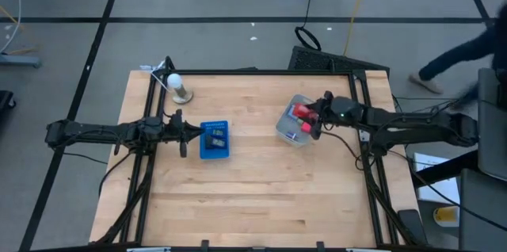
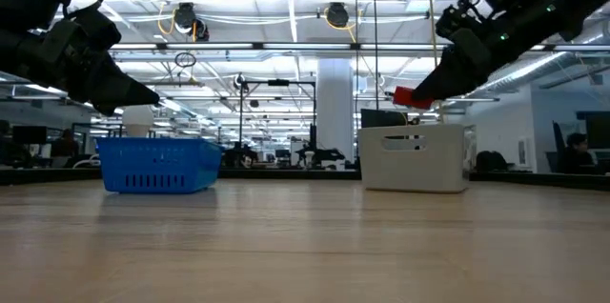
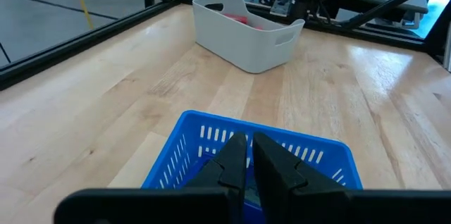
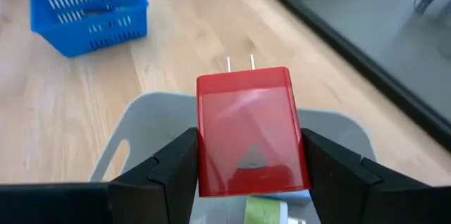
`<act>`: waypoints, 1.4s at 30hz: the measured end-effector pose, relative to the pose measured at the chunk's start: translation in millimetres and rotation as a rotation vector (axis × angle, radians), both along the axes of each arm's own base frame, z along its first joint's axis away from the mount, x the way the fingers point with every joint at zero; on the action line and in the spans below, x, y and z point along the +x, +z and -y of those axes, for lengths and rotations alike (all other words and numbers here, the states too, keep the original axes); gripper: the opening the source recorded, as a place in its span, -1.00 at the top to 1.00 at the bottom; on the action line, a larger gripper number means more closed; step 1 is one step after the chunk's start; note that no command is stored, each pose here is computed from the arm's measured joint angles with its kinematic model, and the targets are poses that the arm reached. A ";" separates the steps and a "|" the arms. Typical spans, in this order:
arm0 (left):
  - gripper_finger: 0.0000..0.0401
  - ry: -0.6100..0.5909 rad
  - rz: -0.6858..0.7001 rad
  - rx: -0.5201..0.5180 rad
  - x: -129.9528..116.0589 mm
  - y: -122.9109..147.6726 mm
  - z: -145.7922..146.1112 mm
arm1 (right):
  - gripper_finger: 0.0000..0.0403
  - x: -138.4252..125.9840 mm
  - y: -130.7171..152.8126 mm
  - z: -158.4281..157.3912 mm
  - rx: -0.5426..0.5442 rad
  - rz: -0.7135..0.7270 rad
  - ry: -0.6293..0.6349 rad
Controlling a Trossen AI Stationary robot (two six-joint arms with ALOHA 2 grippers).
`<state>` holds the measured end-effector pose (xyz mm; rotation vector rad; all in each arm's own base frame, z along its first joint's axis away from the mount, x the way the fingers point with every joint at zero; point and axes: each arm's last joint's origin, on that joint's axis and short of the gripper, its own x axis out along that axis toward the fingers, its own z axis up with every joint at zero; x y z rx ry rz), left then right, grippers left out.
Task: Pick & Place Office items
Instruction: Put the red charger adapter into the gray bin, then return to Home Position
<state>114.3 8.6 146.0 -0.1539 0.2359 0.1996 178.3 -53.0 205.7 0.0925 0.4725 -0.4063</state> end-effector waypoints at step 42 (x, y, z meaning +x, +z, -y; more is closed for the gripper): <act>0.87 0.022 -0.006 0.177 -4.0 66.7 -7.2 | 0.06 -16.9 21.9 -3.8 -0.035 0.124 0.168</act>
